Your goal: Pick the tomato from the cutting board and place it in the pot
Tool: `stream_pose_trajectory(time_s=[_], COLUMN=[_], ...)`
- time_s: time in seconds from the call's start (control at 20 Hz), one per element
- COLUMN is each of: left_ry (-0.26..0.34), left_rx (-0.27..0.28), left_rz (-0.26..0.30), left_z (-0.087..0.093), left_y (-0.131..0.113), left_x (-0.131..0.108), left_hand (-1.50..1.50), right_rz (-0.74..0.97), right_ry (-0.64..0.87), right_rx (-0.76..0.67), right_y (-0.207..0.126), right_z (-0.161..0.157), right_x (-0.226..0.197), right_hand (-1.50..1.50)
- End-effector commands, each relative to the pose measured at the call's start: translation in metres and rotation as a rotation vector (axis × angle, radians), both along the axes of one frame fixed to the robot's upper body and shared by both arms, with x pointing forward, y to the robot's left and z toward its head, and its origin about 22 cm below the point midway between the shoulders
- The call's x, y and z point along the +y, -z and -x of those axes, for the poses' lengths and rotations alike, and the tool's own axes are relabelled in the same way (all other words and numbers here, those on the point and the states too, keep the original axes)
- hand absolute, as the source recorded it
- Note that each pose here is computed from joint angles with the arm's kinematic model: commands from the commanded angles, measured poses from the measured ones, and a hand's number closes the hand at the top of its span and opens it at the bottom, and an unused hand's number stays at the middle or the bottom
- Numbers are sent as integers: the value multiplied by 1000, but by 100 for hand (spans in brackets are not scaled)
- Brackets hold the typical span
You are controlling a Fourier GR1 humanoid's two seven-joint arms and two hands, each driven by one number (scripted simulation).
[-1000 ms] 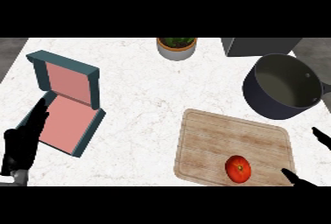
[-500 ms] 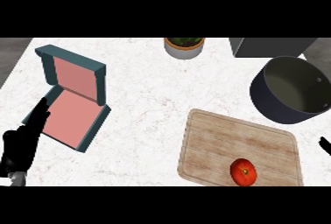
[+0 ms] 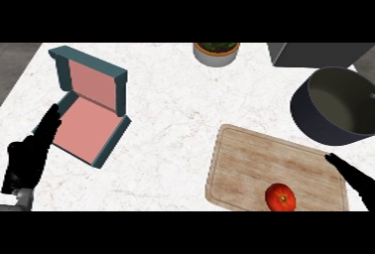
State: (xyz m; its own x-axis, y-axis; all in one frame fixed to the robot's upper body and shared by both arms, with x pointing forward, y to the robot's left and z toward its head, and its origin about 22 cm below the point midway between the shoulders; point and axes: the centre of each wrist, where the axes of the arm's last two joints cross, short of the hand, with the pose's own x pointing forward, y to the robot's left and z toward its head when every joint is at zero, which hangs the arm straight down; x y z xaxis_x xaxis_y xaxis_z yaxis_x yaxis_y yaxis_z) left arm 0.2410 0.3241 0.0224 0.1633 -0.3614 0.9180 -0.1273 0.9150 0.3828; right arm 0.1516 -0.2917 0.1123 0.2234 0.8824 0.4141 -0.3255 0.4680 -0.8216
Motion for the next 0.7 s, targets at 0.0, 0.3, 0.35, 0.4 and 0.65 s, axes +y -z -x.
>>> stream_pose_trajectory(time_s=[0.0, 0.3, 0.35, 0.4, 0.65], left_ry=[8, 5, -27, -21, -34], left_rx=[7, 33, 7, 20, 19], left_rz=[11, 0, -2, 4, 10], left_z=[-8, 10, 1, 8, -1], left_y=[2, 19, -3, 12, 20], left_x=[-5, 4, -3, 8, -2], left_hand=[0, 0, 0, 0, 0], right_rz=[75, 74, 61, 76, 135], right_ry=[-37, -62, -66, -82, -52], right_rx=[184, 287, 280, 279, 319], right_y=[-1, -2, -7, -9, 11], right_z=[-23, -52, -62, -50, -65], right_x=[19, 73, 77, 82, 71], right_hand=[-150, -150, -150, -150, -150])
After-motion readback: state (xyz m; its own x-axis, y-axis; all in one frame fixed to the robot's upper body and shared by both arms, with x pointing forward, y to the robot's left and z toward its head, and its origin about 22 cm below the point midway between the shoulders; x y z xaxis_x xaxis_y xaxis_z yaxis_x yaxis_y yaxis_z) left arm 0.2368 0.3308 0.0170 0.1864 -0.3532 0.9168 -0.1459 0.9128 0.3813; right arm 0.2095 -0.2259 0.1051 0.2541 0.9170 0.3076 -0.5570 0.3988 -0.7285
